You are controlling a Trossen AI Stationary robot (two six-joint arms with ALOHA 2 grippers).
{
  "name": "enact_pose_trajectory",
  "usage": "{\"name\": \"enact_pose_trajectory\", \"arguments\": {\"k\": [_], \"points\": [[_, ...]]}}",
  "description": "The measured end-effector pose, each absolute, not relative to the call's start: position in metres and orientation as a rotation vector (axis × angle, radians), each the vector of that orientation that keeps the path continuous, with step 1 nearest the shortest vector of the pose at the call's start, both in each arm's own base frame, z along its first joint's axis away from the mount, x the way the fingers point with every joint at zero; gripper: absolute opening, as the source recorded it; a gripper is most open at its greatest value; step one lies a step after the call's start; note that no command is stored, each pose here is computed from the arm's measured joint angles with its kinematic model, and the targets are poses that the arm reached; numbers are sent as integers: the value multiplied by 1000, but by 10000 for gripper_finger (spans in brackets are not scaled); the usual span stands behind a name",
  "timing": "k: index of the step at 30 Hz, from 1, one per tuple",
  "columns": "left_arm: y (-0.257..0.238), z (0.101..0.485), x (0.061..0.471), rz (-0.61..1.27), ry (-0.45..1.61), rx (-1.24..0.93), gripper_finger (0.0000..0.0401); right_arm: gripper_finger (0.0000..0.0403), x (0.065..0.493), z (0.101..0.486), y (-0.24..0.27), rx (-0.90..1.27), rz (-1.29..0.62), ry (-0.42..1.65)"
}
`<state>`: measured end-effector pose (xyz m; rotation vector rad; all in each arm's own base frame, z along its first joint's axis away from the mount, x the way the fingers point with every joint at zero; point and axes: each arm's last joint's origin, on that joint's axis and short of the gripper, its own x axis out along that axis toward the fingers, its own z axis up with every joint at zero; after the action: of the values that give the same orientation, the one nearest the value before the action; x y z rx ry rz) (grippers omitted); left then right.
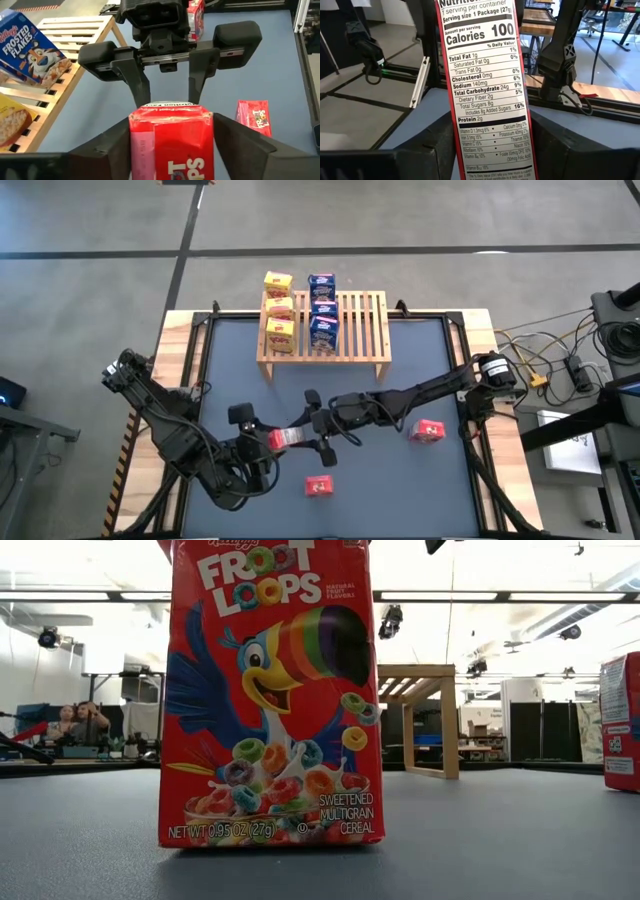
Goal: Stack cereal on shelf
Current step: Put the bottom left red cereal box on the shelf
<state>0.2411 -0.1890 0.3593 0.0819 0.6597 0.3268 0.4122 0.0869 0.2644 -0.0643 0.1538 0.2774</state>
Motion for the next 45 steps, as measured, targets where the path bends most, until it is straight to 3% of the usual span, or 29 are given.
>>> {"name": "enact_pose_trajectory", "arguments": {"k": [7, 12, 17, 26, 36, 45], "points": [[-186, 382, 227, 338, 660, 148, 281, 188, 414, 265, 79, -78, 274, 151], [-189, 398, 198, 379, 535, 244, 279, 188, 416, 264, 68, -75, 260, 151], [-199, 391, 162, 422, 340, 296, 270, 187, 410, 272, 60, -34, 352, 106], [-188, 324, 134, 452, 218, 192, 263, 187, 362, 303, 51, -82, 352, -85], [-181, 255, 128, 480, 44, 71, 262, 187, 289, 317, 36, -116, 225, -220], [-174, 219, 124, 483, -12, -105, 262, 187, 253, 322, 18, -106, 123, -288]]}}
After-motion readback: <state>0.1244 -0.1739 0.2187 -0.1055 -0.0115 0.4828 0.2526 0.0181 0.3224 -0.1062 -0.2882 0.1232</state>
